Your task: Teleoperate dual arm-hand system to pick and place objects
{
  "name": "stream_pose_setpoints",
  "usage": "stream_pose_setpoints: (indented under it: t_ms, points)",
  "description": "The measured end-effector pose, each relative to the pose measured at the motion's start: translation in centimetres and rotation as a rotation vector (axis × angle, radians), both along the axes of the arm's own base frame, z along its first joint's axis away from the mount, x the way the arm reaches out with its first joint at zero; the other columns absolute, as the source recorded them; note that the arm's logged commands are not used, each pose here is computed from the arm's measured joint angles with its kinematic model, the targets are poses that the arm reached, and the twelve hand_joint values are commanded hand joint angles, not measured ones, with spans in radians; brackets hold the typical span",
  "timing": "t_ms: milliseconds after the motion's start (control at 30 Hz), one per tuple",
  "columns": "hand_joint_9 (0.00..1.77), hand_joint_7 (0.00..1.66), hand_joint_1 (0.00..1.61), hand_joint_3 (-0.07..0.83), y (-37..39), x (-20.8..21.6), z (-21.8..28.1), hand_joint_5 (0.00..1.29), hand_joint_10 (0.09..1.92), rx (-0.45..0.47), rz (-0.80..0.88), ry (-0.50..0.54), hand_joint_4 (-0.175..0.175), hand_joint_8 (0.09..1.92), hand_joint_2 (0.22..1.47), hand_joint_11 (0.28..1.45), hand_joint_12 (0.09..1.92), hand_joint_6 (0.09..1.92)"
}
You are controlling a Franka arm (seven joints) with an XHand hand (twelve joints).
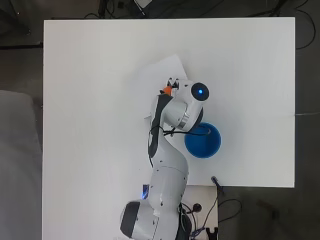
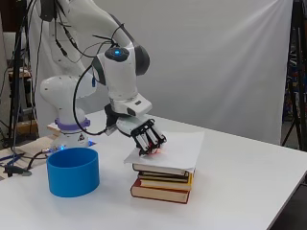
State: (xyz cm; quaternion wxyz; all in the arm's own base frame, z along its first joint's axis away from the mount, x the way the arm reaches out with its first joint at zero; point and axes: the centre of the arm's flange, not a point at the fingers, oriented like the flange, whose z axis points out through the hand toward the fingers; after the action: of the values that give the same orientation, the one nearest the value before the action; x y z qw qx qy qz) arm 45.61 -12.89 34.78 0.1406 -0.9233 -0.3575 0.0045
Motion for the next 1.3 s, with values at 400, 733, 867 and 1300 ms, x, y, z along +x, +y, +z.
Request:
stream_pose_setpoints:
  t_ms: [400,733,867,1300]
  points:
    - [1.54,1.27,0.95,0.0,1.1,-1.3,15.3,0.83,1.9,-0.049,0.109,-0.226,0.175,1.85,1.19,1.09,1.78,1.21]
    - [1.57,1.33,0.96,-0.001,-8.0,-9.8,19.0,0.86,1.87,-0.167,-0.053,-0.207,0.175,1.83,1.17,1.18,1.79,1.17]
    - [1.58,1.35,0.97,-0.001,-10.1,-15.9,19.6,0.86,1.88,-0.159,-0.131,-0.262,0.175,1.85,1.17,1.2,1.8,1.16]
    - [1.62,1.37,0.98,0.0,-11.9,-23.2,7.0,0.87,1.92,-0.029,-0.274,-0.134,0.175,1.92,1.16,1.23,1.78,1.15]
